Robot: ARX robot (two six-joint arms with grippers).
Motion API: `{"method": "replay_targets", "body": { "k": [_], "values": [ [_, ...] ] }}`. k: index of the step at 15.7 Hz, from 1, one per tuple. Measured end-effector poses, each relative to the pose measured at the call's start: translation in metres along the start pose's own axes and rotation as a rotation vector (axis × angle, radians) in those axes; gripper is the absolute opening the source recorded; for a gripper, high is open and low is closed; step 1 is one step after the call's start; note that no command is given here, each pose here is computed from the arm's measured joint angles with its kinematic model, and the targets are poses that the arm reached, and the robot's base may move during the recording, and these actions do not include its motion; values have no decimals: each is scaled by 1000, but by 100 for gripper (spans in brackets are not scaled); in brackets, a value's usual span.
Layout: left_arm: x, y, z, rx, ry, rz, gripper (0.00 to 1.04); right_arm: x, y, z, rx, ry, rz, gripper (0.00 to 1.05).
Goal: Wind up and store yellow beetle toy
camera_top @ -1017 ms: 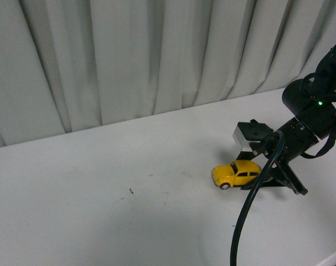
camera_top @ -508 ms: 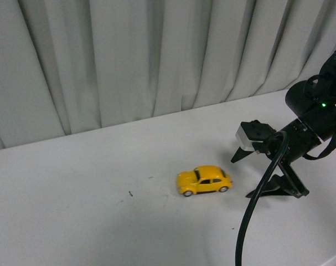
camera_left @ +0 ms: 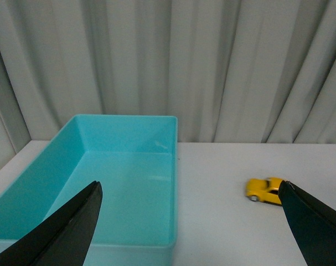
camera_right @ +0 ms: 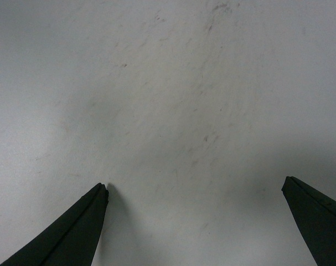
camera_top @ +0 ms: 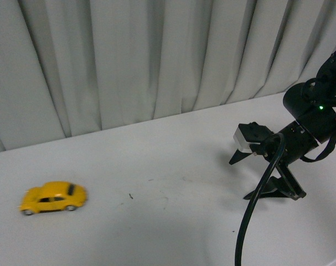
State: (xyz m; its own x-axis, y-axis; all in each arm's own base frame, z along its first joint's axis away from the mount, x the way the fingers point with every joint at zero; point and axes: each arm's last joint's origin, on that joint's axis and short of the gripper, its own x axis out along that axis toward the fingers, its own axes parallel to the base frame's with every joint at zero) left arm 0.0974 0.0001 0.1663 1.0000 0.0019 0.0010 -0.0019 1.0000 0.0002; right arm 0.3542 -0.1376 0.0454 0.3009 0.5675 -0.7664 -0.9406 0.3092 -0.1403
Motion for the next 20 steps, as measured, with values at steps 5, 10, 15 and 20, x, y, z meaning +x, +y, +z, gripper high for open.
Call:
{"method": "replay_targets", "body": {
  "k": [5, 10, 15, 20],
  "values": [
    [0, 0, 0, 0, 0, 0, 98, -9, -4, 24, 27, -91, -9, 98],
    [0, 0, 0, 0, 0, 0, 98, -27, -5, 57, 46, -196, -21, 98],
    [0, 0, 0, 0, 0, 0, 98, -40, 14, 70, 63, -243, -33, 98],
    [0, 0, 0, 0, 0, 0, 98, -42, 103, 121, 333, -222, -980, 53]
  ]
}}
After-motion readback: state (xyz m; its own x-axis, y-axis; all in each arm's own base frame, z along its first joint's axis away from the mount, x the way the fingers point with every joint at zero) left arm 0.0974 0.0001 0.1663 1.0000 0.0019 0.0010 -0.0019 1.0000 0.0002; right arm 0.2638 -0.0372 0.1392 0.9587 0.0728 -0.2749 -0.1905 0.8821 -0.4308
